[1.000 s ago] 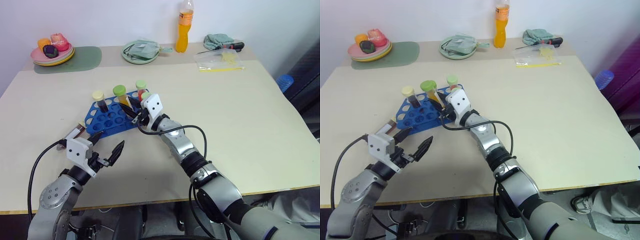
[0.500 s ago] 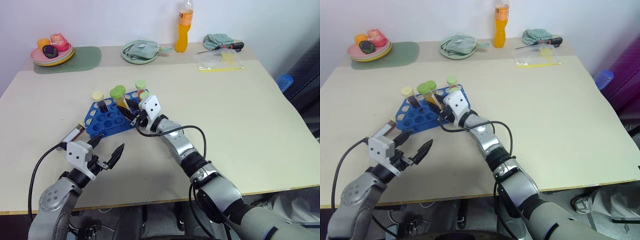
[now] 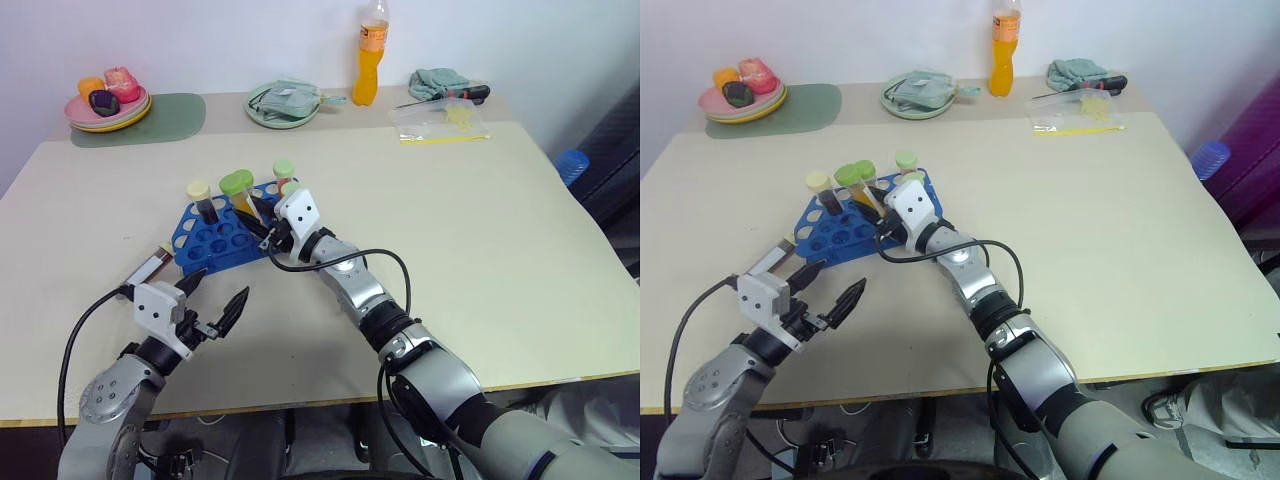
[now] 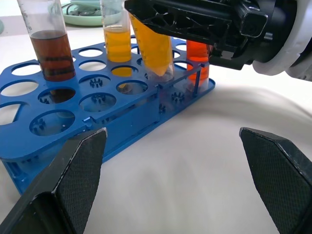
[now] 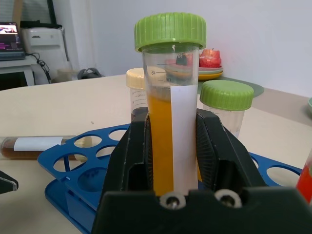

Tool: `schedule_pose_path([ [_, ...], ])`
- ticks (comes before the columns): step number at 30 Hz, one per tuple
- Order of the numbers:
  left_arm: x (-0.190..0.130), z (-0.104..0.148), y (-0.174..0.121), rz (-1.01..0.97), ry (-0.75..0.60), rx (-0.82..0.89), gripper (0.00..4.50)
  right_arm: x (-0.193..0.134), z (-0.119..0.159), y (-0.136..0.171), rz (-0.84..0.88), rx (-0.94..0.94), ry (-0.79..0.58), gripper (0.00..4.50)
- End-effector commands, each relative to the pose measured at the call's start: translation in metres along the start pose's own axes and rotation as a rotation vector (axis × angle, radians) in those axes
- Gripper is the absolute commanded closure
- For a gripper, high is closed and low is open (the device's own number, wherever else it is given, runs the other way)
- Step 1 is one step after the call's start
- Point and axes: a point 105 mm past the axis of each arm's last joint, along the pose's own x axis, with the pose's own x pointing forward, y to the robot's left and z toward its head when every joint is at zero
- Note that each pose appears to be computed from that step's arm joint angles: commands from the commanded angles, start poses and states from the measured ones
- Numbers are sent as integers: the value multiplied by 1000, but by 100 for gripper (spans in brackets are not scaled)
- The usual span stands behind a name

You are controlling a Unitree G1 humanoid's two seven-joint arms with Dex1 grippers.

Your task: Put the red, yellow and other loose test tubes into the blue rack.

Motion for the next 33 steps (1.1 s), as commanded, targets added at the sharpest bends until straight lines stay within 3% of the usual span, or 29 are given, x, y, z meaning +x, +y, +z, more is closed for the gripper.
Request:
schedule_pose_path([
  [1,1,11,-3,-7,-35,23,0,28,17,37,44,93,-60,373],
  [25,1,8,-3,-7,-29,20,0,35,9,34,-67,169,-2,373],
  [33,2,11,-5,-7,-33,21,0,32,20,40,-31,172,-76,373],
])
